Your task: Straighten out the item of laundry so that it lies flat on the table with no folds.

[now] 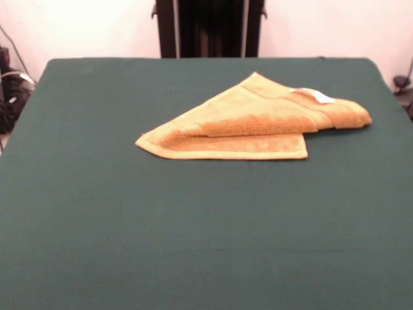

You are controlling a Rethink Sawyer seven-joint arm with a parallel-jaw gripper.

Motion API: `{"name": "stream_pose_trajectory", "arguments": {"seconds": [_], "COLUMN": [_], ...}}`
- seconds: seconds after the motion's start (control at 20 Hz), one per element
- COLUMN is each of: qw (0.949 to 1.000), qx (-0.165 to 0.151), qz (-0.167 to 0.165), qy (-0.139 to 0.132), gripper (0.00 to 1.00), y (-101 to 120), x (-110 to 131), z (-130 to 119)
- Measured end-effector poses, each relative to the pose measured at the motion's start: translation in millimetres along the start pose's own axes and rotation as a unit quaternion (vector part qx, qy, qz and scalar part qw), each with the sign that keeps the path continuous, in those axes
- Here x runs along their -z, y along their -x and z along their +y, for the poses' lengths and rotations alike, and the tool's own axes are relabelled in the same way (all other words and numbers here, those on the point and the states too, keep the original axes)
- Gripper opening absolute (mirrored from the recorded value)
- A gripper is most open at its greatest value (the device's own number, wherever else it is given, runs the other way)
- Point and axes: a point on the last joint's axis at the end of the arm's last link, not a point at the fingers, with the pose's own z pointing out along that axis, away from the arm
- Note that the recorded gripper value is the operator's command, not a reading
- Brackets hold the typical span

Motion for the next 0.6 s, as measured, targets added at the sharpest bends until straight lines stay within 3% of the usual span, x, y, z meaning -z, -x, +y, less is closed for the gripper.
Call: {"name": "stream_pose_trajectory", "arguments": {"seconds": [0.15, 0.35, 0.5, 0.6], "qw": [0.9997, 0.9967, 0.9904, 0.9867], "qx": [-0.001, -0.002, 0.009, 0.014], "qz": [-0.005, -0.027, -0.061, -0.084], "qy": [-0.024, -0.076, -0.123, -0.139], "gripper": [1.0, 1.0, 1.0, 1.0], "y": [-14, -31, -50, -62], "x": [-7, -25, -49, -66], "z": [21, 50, 69, 79]}}
